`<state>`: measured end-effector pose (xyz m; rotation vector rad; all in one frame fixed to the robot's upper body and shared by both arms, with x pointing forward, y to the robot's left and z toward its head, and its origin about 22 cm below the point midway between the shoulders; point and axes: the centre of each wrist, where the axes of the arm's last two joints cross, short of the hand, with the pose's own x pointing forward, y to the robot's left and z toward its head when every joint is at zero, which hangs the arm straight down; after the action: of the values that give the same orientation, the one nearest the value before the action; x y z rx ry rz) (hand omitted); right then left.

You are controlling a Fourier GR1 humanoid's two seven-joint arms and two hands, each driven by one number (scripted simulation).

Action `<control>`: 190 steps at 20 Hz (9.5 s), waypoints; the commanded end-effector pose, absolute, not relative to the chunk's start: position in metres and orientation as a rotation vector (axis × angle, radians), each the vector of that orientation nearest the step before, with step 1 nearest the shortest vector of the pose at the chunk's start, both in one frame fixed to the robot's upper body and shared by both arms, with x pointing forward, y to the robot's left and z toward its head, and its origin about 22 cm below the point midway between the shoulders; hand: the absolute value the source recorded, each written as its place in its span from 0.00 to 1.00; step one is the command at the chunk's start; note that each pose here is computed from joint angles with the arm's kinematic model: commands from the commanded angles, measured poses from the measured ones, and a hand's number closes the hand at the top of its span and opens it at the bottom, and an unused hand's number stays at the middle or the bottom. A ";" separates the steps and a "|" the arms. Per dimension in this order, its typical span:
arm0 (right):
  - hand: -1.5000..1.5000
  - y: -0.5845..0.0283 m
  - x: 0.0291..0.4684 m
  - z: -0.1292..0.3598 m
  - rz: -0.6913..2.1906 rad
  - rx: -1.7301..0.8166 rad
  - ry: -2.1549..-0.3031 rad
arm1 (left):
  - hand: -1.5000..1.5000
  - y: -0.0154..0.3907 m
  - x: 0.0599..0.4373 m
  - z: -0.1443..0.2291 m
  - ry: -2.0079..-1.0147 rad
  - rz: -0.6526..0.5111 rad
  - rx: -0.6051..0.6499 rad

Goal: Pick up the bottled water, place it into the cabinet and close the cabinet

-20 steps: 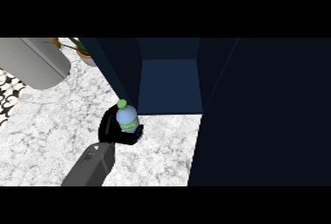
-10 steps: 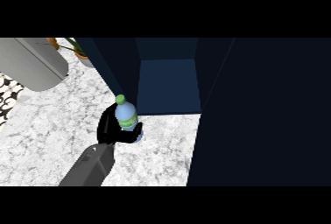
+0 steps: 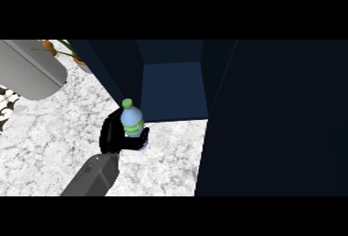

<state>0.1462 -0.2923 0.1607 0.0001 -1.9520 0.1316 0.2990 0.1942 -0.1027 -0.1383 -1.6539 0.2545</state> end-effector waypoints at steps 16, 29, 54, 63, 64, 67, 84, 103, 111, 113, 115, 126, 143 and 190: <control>0.00 -0.325 0.152 0.163 0.132 0.108 -1.965 | 1.00 0.104 0.358 -0.019 -1.750 0.160 -0.012; 0.00 -0.338 0.159 0.172 0.167 0.159 -1.983 | 1.00 0.134 0.354 -0.037 -1.717 0.194 0.185; 0.00 -0.351 0.172 0.166 0.176 0.218 -1.970 | 0.00 0.155 0.355 -0.028 -1.765 0.339 0.230; 0.00 -0.353 0.178 0.171 0.191 0.234 -1.997 | 0.00 0.166 0.354 -0.028 -1.782 0.303 0.277; 0.00 -0.348 0.175 0.175 0.224 0.244 -1.992 | 0.00 0.165 0.352 -0.031 -1.781 0.279 0.306; 0.00 -0.352 0.178 0.171 0.212 0.252 -1.983 | 0.00 0.165 0.356 -0.019 -1.808 0.274 0.258; 0.00 -0.355 0.177 0.172 0.229 0.218 -1.994 | 1.00 0.116 0.352 -0.006 -1.885 0.158 0.068; 1.00 -0.338 0.134 0.194 0.384 0.187 -1.931 | 1.00 0.090 0.327 -0.032 -1.811 0.151 -0.386; 1.00 -0.319 0.111 0.197 0.388 0.267 -1.928 | 1.00 0.132 0.267 -0.055 -1.756 0.123 -0.525; 1.00 -0.308 0.109 0.202 0.408 0.273 -1.932 | 0.00 0.133 0.280 -0.045 -1.783 0.107 -0.507; 1.00 -0.308 0.100 0.203 0.400 0.257 -1.932 | 0.00 0.152 0.257 -0.050 -1.776 0.104 -0.483; 1.00 -0.272 0.101 0.206 0.540 0.418 -1.854 | 0.00 0.227 0.199 -0.045 -1.776 0.093 -0.504; 1.00 -0.200 0.124 0.204 0.618 0.728 -1.796 | 0.00 0.325 0.151 -0.004 -1.863 0.006 -0.301; 1.00 -0.035 0.339 0.197 0.577 0.841 -1.540 | 0.00 0.353 0.128 0.093 -1.869 -0.039 -0.305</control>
<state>0.3068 -0.0001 0.1964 0.9519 -1.4668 0.6900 0.1310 0.3590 0.0842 -0.3032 -1.8814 -0.0327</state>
